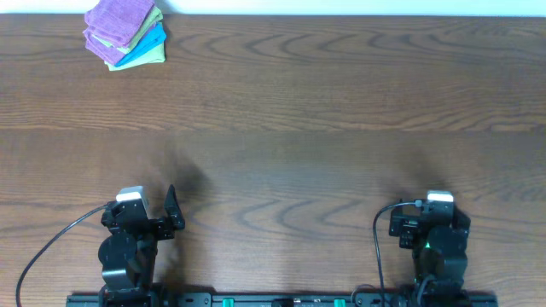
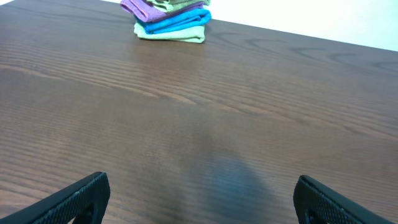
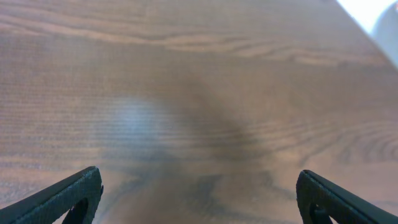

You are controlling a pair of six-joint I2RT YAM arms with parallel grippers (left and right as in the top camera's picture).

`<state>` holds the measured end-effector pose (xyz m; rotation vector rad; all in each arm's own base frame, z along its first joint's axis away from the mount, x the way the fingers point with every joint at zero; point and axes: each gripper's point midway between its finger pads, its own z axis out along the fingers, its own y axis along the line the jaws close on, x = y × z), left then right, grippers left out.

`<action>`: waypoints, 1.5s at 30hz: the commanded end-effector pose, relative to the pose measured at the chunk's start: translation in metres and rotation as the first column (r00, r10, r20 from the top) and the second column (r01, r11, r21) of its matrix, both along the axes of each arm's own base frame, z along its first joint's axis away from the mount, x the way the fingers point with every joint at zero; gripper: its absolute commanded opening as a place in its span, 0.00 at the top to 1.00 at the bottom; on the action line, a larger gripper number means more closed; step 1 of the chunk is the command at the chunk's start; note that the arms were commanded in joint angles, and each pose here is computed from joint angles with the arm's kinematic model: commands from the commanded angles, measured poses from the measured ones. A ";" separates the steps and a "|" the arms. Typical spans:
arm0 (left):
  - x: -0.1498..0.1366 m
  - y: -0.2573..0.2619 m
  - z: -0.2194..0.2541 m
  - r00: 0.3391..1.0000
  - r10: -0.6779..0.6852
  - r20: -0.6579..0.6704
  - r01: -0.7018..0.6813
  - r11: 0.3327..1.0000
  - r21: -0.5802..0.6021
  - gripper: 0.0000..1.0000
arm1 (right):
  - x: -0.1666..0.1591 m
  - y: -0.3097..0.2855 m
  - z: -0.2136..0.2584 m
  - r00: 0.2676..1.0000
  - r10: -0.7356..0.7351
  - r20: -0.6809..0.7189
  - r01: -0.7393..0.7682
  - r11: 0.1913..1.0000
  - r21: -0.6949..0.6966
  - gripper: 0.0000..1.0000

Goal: Fold the cloth

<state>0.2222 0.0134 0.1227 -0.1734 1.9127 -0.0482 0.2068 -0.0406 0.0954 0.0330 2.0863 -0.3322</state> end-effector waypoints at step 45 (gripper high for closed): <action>0.000 0.001 -0.009 1.000 0.008 -0.013 -0.008 1.000 -0.001 0.04 | 0.003 0.021 0.010 0.986 0.156 0.054 -0.155 0.988 -0.024 0.01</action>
